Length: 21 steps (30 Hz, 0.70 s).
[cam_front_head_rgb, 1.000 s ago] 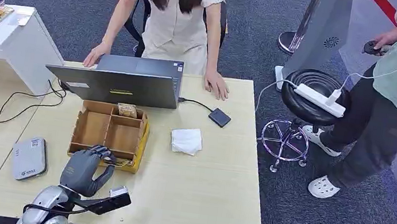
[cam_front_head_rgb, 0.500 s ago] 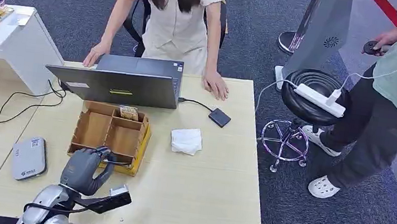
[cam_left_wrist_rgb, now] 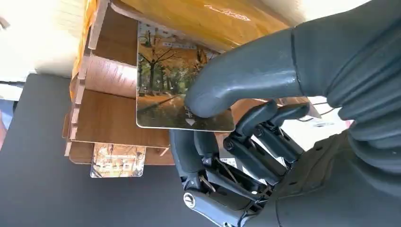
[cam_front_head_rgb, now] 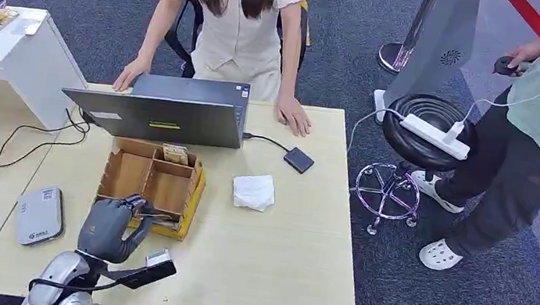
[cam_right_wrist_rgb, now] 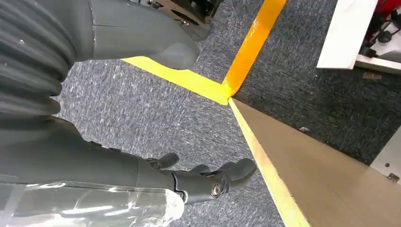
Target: Pass the card to the sensor for recognition and then transmit it.
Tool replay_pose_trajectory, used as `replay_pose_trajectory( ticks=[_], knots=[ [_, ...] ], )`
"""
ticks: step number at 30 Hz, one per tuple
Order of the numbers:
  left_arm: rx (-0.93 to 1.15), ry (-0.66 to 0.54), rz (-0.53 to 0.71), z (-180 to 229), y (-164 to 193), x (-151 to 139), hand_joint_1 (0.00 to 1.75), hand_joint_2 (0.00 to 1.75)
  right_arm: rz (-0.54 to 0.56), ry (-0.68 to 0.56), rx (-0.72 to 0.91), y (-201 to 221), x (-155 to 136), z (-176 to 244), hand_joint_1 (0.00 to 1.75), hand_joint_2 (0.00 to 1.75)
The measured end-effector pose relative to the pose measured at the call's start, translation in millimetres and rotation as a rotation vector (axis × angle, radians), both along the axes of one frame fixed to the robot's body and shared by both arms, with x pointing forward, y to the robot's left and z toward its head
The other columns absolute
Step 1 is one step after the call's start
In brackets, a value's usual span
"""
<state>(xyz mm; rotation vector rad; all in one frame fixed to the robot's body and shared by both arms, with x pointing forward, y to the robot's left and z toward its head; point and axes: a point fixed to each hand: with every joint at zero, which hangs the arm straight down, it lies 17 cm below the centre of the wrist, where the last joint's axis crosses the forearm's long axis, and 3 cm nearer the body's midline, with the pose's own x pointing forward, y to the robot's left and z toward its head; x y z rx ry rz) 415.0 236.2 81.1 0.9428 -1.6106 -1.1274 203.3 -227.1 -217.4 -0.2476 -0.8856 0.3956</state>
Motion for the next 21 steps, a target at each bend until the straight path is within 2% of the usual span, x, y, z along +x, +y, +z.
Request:
replay_pose_trajectory(
  ticks=[6, 9, 11, 12, 13, 21],
  knots=[
    [-0.031, -0.099, 0.011, 32.5, 5.1, 4.3, 1.64, 1.75, -0.003, 0.0, -0.001, -1.0, -0.3, -0.2, 0.0, 1.75],
    [-0.054, -0.138, 0.01, 49.1, 7.0, 6.4, 1.68, 1.75, -0.01, 0.001, -0.001, -2.1, -0.7, -0.3, 0.0, 1.75],
    [-0.069, -0.156, 0.012, 57.3, 9.7, 8.4, 1.61, 1.75, -0.011, 0.001, -0.001, -2.2, -1.1, -0.4, 0.0, 1.75],
    [-0.075, -0.162, 0.013, 60.5, 10.8, 8.9, 1.62, 1.75, -0.012, 0.001, -0.001, -2.5, -1.3, -0.4, 0.0, 1.75],
    [-0.079, -0.172, 0.014, 64.0, 12.2, 9.4, 1.75, 1.75, -0.014, 0.001, -0.001, -2.5, -1.5, -0.4, 0.0, 1.75],
    [-0.109, -0.2, 0.02, 77.4, 18.8, 13.2, 1.73, 1.75, -0.017, -0.001, -0.003, -3.1, -1.6, -0.3, 0.0, 1.75]
  ],
)
